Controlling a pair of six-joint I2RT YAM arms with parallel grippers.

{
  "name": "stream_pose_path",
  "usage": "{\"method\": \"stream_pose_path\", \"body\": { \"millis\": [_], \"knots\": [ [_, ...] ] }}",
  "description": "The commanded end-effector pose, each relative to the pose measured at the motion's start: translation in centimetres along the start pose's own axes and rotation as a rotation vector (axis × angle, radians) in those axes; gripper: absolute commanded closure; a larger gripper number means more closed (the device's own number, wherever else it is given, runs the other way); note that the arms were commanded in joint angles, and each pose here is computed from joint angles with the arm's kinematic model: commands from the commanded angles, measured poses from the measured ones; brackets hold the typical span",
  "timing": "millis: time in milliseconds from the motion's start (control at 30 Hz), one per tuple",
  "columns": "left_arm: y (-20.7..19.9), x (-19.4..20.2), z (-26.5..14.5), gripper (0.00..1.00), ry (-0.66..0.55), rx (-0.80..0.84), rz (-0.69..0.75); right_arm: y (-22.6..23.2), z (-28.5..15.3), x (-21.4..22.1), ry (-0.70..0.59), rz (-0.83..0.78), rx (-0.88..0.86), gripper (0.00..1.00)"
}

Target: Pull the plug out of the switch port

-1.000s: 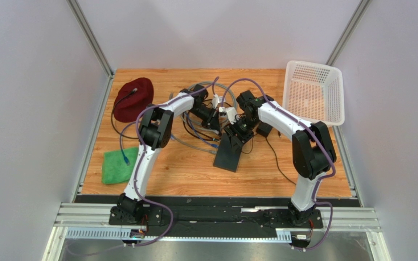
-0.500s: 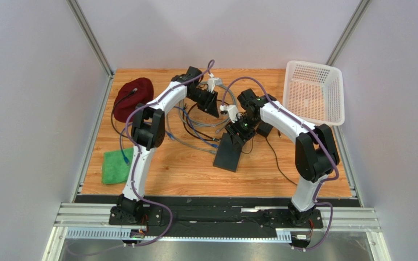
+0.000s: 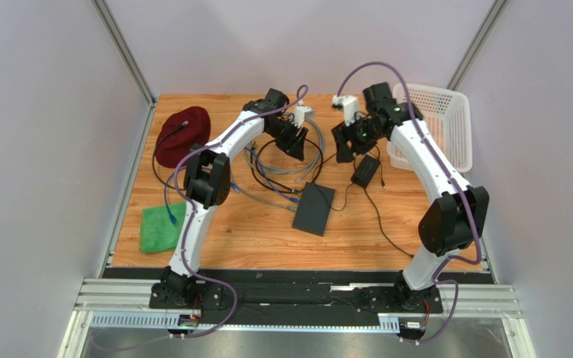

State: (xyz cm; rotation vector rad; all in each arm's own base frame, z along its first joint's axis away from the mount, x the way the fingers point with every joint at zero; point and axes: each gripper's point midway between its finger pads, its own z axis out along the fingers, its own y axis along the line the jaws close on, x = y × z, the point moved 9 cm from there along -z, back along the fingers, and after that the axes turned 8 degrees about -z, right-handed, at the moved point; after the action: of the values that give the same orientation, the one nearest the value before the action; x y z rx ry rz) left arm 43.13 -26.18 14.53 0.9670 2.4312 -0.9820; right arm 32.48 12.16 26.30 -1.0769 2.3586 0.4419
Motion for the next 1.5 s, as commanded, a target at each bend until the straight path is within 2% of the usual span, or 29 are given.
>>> {"method": "stream_pose_path", "body": {
  "millis": [0, 200, 267, 433, 500, 633, 667, 867, 1000, 1033, 1100, 1133, 1167, 1200, 1233, 1267, 1300, 1367, 1400, 1467],
  "knots": [
    [0.3, -0.3, 2.3, 0.46, -0.005, -0.044, -0.023, -1.5, -5.1, -1.7, -0.142, 0.038, 0.121, 0.34],
    [-0.2, 0.5, 4.0, 0.47, 0.032, -0.048, -0.041, -1.4, -4.7, -0.6, -0.138, 0.064, 0.117, 0.34],
    [0.2, 0.8, 4.4, 0.50, 0.042, -0.113, -0.050, -1.3, -4.5, -0.4, -0.138, 0.072, 0.109, 0.34],
    [1.4, 1.3, 4.9, 0.69, 0.060, -0.264, -0.066, -0.9, -4.2, 0.0, -0.134, 0.086, 0.085, 0.35],
    [2.1, 1.6, 5.1, 0.72, 0.079, -0.297, -0.057, -0.9, -4.2, 0.1, -0.135, 0.086, 0.085, 0.35],
    [3.1, 0.2, 3.9, 0.99, 0.046, -0.372, -0.026, -0.8, -4.1, 0.5, -0.127, 0.079, 0.090, 0.35],
    [3.3, -0.1, 3.6, 1.00, 0.033, -0.376, -0.025, -0.8, -4.2, 0.5, -0.128, 0.078, 0.094, 0.35],
    [4.7, -3.0, -0.2, 1.00, -0.065, -0.457, 0.022, -1.0, -4.2, 0.3, -0.135, 0.066, 0.098, 0.35],
    [5.0, -5.0, -4.1, 1.00, -0.151, -0.468, 0.057, -1.2, -3.9, 0.3, -0.128, 0.059, 0.101, 0.35],
    [3.8, -5.6, -4.7, 0.98, -0.176, -0.361, 0.085, -1.2, -3.7, 0.5, -0.125, 0.067, 0.097, 0.35],
    [0.8, -6.3, -7.3, 0.87, -0.209, -0.209, 0.143, -0.6, -3.2, 1.1, -0.108, 0.084, 0.057, 0.35],
    [-0.7, -5.7, -7.4, 0.78, -0.203, -0.063, 0.153, -0.3, -3.0, 1.4, -0.098, 0.086, 0.053, 0.35],
    [-1.9, -5.2, -8.0, 0.74, -0.199, 0.007, 0.162, -0.1, -2.8, 1.6, -0.095, 0.085, 0.053, 0.35],
    [-4.7, -5.4, -10.3, 0.71, -0.239, 0.091, 0.220, 0.5, -1.9, 2.5, -0.058, 0.083, 0.042, 0.35],
    [-4.8, -3.5, -9.7, 0.67, -0.193, 0.122, 0.177, 0.8, -1.8, 2.7, -0.053, 0.074, 0.049, 0.35],
    [-6.5, -3.3, -11.6, 0.65, -0.222, 0.128, 0.205, 1.1, -1.4, 3.1, -0.033, 0.067, 0.047, 0.34],
    [-6.4, -0.9, -10.8, 0.64, -0.167, 0.152, 0.160, 1.5, -1.0, 3.6, -0.019, 0.071, 0.028, 0.35],
    [-7.9, 0.8, -12.3, 0.63, -0.177, 0.149, 0.200, 2.3, -0.5, 4.0, -0.031, 0.081, -0.055, 0.34],
    [-7.3, 3.5, -11.1, 0.63, -0.118, 0.152, 0.150, 2.7, -0.2, 4.1, -0.028, 0.084, -0.094, 0.35],
    [-7.8, 5.1, -11.6, 0.63, -0.128, 0.127, 0.164, 3.4, 1.4, 4.8, 0.012, 0.111, -0.166, 0.36]
  ]
}}
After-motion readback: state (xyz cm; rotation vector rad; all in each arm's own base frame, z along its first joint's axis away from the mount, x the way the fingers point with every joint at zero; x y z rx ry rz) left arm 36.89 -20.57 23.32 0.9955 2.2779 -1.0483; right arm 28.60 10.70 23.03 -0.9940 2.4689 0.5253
